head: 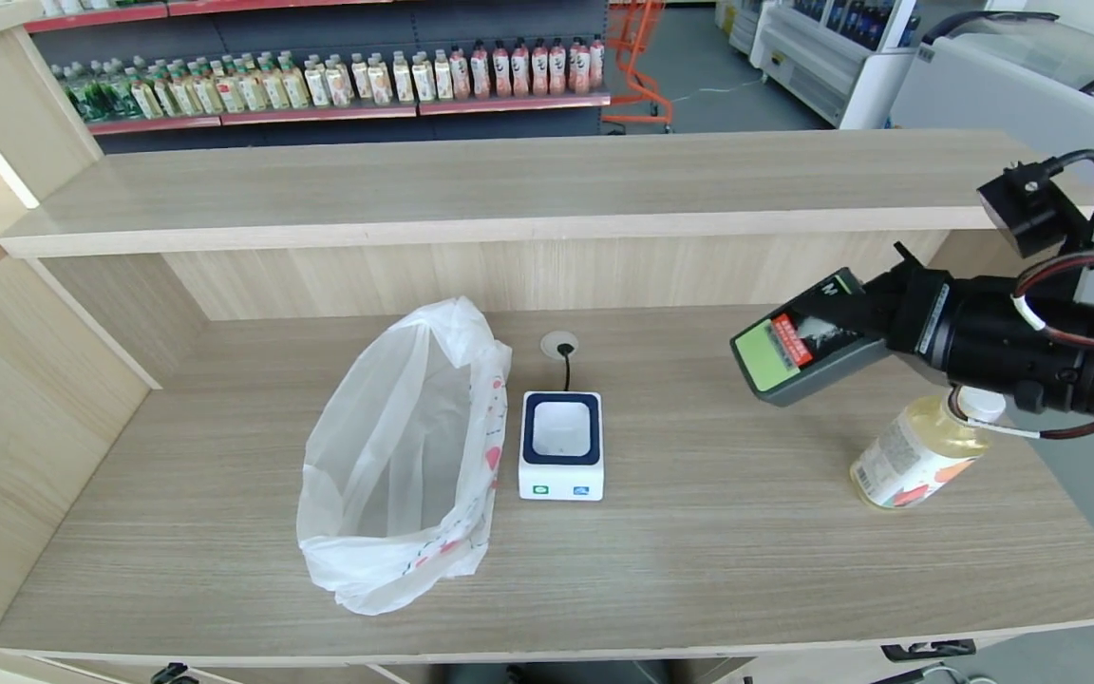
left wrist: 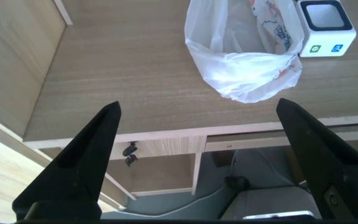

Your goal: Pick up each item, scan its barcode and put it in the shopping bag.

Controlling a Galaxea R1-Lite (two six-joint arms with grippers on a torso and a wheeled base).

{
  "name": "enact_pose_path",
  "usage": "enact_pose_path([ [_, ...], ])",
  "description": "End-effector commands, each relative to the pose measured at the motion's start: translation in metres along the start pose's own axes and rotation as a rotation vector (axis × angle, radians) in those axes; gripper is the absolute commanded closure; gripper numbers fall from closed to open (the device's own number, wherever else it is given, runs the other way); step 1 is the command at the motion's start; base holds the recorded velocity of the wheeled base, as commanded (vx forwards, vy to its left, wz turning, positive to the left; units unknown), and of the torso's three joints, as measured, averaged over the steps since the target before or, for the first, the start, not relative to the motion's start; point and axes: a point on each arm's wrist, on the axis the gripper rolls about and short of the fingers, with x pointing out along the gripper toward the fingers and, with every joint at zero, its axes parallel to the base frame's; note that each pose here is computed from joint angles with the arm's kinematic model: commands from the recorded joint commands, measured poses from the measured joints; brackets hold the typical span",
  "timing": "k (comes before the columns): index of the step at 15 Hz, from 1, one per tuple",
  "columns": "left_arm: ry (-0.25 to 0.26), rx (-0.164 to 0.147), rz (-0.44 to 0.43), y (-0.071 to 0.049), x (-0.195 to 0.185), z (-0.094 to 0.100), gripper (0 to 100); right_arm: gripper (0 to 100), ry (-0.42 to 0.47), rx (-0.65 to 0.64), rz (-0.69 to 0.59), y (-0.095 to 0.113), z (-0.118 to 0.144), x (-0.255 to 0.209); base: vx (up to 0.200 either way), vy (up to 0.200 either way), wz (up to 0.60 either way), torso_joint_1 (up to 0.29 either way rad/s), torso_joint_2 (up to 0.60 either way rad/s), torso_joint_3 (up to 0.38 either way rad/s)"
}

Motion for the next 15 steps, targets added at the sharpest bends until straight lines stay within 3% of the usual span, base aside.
enact_pose_path([
  [1,0.002,-0.001,-0.001,0.000,0.000,0.000,0,100,0.033,0.011,-0.008,-0.003,-0.005,0.009,0.000,0.200,0.00,0.022,0.01,-0.002],
  [4,0.002,-0.001,-0.001,0.000,0.000,0.000,0,100,0.070,0.012,0.016,0.002,-0.010,0.024,0.000,0.067,0.00,0.009,0.00,-0.002],
  [11,0.002,-0.001,-0.001,0.000,0.000,0.000,0,100,0.206,0.007,0.175,0.056,-0.029,0.064,0.000,0.000,0.00,0.000,0.00,0.000],
  [15,0.002,-0.001,-0.001,0.000,0.000,0.000,0,100,0.270,-0.127,0.154,0.044,-0.051,0.108,0.000,0.000,0.00,0.000,0.00,0.000],
])
